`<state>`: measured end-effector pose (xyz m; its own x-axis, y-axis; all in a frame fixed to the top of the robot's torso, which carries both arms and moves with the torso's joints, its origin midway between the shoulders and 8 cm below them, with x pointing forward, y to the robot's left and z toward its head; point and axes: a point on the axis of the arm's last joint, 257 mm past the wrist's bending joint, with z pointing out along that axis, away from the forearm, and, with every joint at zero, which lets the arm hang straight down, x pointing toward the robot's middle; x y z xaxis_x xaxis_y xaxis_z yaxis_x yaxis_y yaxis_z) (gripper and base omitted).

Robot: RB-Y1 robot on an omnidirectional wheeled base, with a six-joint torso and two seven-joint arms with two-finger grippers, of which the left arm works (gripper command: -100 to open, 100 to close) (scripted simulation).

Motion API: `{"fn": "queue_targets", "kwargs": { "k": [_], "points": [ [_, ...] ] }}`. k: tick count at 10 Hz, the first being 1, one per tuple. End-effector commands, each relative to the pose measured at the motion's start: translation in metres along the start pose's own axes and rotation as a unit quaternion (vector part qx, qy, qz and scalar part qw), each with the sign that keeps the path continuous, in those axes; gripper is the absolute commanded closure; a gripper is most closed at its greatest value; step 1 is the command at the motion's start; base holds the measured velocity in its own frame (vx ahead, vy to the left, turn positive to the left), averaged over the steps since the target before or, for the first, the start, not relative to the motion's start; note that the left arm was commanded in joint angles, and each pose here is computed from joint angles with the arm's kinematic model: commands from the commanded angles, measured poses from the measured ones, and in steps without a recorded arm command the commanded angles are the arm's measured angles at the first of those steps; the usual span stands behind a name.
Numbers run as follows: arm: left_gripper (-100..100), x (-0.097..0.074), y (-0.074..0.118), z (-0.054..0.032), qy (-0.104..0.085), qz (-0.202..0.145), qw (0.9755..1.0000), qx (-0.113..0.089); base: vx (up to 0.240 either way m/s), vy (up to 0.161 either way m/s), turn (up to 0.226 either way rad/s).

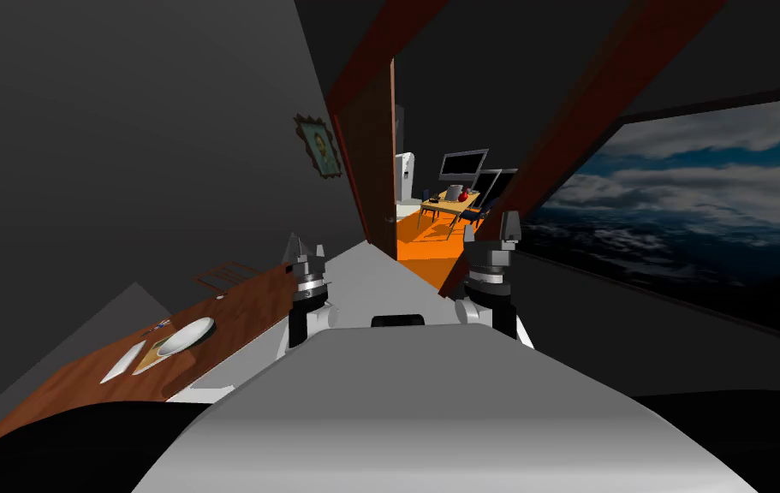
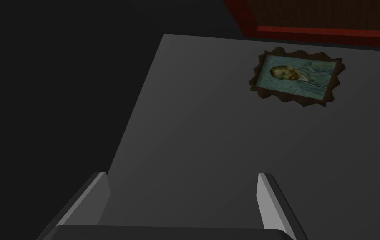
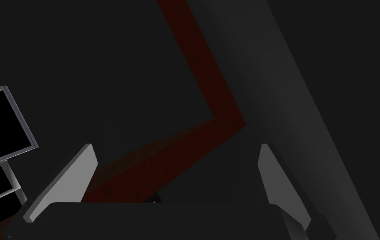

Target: Push the door open

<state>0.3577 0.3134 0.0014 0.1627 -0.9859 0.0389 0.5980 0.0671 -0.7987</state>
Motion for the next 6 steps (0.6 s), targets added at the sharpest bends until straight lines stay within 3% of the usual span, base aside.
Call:
{"fn": "queue_targets", "kwargs": {
  "k": [1,6],
  "points": [
    [-100,0.005,0.011,-0.0008,0.007,-0.003,0.9999,-0.007,0.219,-0.023,-0.006],
    [-100,0.022,0.046,-0.0046,0.028,-0.013,0.9991,-0.028,0.136,0.042,-0.026]
  ]
}}
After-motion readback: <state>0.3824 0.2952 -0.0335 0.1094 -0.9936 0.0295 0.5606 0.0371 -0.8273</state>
